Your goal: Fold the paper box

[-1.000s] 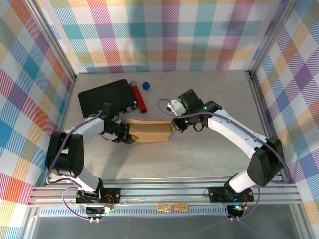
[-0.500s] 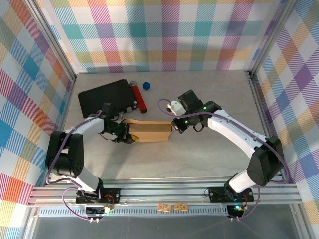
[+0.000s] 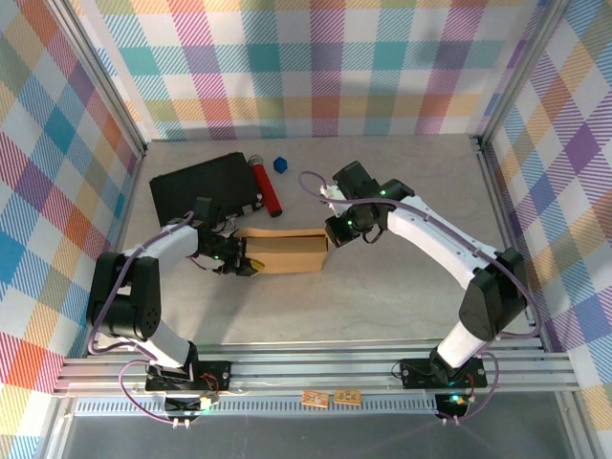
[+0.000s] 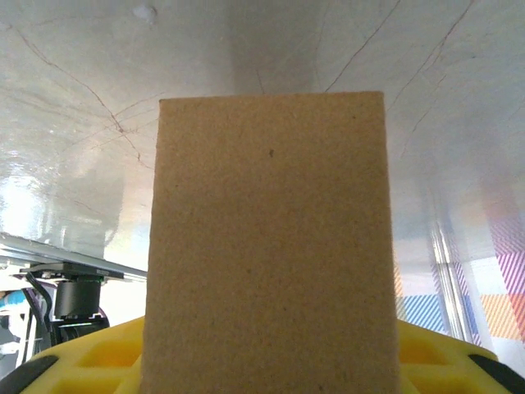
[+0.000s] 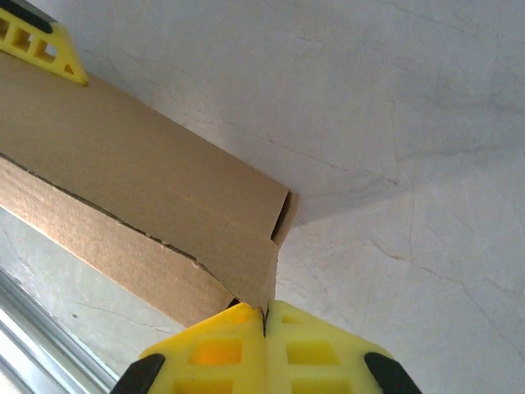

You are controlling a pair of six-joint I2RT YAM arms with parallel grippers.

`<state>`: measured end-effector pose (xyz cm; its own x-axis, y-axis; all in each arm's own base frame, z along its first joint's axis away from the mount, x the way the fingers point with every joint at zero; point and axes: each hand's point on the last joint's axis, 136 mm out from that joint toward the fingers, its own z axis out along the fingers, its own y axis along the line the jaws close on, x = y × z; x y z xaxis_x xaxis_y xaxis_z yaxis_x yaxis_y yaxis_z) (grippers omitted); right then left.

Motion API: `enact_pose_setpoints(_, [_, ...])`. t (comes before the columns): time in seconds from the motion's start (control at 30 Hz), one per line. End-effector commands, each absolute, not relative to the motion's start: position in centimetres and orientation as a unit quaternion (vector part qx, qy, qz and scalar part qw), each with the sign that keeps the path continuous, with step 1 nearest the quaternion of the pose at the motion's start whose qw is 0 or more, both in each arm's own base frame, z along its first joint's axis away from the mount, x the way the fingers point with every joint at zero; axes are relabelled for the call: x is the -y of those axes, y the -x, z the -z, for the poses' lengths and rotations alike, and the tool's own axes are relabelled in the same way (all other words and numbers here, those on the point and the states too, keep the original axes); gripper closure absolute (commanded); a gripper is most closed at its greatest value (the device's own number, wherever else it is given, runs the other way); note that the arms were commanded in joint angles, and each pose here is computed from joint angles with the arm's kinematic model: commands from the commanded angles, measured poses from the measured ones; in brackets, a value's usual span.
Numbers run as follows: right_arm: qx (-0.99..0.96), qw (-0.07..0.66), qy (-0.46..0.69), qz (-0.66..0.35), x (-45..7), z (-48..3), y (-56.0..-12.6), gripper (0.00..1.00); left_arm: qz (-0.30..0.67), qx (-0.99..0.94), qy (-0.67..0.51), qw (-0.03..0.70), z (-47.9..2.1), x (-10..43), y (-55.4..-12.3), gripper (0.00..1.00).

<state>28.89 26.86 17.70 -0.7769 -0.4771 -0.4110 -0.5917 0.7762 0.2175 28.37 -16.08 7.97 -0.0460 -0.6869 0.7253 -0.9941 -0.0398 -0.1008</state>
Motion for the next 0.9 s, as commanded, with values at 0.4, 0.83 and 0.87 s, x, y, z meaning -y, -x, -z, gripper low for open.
enact_pose_setpoints(0.4, [-0.96, 0.089, 0.167, -0.206, -28.3, -17.8, -27.7, 1.0, -0.287, 0.646, -0.672, 0.222, -5.9, 14.8, -27.7, 0.55])
enact_pose_setpoints(0.83, [-0.968, 0.091, 0.118, -0.203, -29.1, -16.8, -27.7, 1.0, -0.287, 0.641, -0.677, 0.223, -5.7, 14.7, -27.9, 0.59])
enact_pose_setpoints(0.87, [-0.968, 0.092, 0.116, -0.202, -29.2, -16.6, -27.7, 1.0, -0.286, 0.64, -0.678, 0.223, -5.6, 14.7, -27.9, 0.59])
